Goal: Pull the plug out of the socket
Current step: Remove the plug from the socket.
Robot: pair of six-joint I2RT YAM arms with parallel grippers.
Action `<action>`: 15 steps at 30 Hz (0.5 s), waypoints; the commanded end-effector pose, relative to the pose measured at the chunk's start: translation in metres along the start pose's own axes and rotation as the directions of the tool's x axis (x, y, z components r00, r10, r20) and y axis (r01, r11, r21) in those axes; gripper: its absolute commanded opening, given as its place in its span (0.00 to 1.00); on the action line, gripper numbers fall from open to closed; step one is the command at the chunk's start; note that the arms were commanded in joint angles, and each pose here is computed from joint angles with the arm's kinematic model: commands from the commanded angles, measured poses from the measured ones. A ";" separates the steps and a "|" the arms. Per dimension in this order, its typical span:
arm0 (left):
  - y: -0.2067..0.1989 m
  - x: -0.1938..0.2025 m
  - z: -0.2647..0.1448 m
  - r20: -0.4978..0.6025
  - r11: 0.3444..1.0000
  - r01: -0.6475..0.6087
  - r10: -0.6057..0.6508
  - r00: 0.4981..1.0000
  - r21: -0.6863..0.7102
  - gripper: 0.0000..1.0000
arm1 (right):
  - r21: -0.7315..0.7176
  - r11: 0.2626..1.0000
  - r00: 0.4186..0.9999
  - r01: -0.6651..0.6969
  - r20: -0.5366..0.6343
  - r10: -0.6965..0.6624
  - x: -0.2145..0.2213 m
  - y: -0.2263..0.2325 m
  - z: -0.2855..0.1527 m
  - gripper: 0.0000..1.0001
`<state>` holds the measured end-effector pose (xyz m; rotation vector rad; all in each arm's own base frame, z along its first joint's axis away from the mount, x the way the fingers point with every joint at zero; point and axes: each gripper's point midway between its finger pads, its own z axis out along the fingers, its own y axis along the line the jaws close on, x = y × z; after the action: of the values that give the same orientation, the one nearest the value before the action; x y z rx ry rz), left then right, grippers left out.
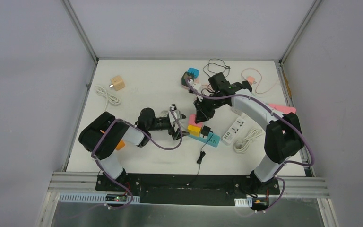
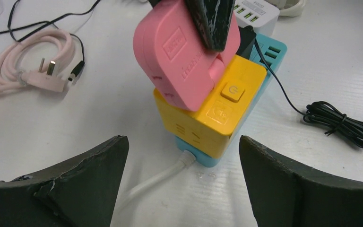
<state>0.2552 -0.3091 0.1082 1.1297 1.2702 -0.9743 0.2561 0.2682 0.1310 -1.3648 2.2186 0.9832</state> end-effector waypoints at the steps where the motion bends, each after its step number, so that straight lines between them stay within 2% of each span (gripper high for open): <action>1: -0.003 -0.016 0.011 0.061 0.992 -0.064 0.057 0.997 0.105 0.89 | 0.064 0.994 0.996 0.090 0.002 -0.090 -0.004 -0.005 -0.007 0.14; 5: -0.009 -0.014 0.016 0.111 0.981 -0.101 0.084 0.990 0.166 0.82 | 0.061 0.993 0.994 0.106 -0.001 -0.106 -0.002 -0.005 -0.006 0.09; 10: -0.010 -0.009 0.024 0.129 0.974 -0.087 0.060 0.990 0.210 0.77 | 0.050 0.992 0.993 0.120 -0.011 -0.120 0.002 -0.004 -0.003 0.00; 15: -0.012 -0.007 0.028 0.140 0.964 -0.078 0.043 0.989 0.256 0.73 | 0.032 0.990 0.990 0.140 -0.015 -0.140 0.005 -0.002 0.000 0.00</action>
<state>0.2499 -0.3333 0.0881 1.2372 1.1710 -1.1519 0.2537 0.2684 0.1302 -1.4234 2.1671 0.9571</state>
